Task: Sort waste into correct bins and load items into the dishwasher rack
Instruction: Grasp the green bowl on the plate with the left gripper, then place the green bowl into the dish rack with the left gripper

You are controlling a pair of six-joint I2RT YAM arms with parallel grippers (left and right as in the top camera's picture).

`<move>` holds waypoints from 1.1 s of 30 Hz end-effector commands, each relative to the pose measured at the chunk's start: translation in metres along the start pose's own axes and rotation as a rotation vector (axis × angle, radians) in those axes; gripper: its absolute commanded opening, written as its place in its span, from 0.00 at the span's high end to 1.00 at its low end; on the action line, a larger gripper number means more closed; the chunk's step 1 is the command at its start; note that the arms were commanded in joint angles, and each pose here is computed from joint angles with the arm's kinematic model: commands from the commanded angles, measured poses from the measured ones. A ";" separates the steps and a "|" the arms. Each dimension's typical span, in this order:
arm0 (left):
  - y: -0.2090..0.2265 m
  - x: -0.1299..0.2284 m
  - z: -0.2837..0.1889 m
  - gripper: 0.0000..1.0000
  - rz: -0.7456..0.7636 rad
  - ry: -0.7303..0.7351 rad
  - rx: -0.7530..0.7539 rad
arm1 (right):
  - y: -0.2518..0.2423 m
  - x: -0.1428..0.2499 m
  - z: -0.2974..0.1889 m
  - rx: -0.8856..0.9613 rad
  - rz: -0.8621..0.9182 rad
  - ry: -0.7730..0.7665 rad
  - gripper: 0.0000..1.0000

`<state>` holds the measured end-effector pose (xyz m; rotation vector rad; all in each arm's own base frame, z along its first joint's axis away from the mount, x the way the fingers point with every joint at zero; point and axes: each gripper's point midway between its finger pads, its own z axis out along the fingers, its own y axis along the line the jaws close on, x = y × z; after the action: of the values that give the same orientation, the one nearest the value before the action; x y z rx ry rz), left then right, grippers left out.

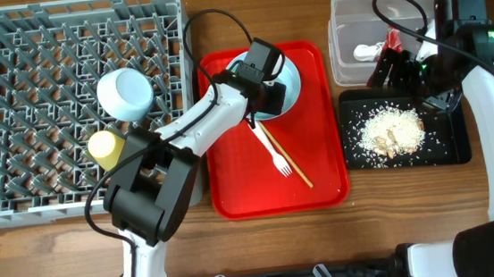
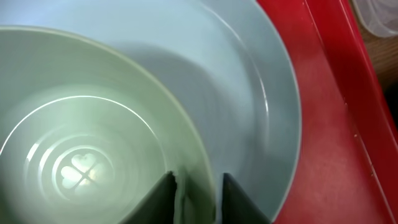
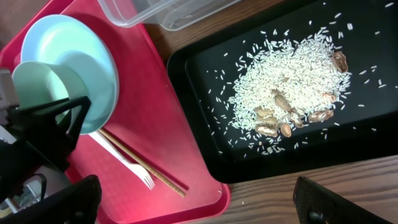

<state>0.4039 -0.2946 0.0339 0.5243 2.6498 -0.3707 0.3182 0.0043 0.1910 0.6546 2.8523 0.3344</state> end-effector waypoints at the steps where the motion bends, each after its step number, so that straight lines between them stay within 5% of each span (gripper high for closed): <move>1: 0.000 -0.003 0.000 0.96 0.000 -0.009 -0.007 | 0.000 -0.004 -0.012 0.002 0.006 -0.042 0.00; 11: -0.003 -0.067 -0.110 0.96 -0.014 -0.265 0.038 | 0.000 -0.003 -0.012 0.005 0.007 -0.037 0.00; 20: 0.103 -0.112 -0.224 0.96 -0.150 -0.508 0.413 | -0.001 -0.001 -0.012 0.007 0.008 -0.032 0.00; 24: 0.151 -0.110 -0.249 0.96 -0.169 -0.579 0.655 | -0.001 -0.001 -0.012 0.008 0.009 -0.029 0.00; 33: 0.239 -0.102 -0.207 0.96 -0.411 -0.573 0.831 | -0.002 0.001 -0.011 0.011 0.013 -0.020 0.00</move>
<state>0.5229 -0.0437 0.2345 0.0996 1.9062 -1.3546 0.3125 0.0048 0.1900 0.6640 2.8749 0.3320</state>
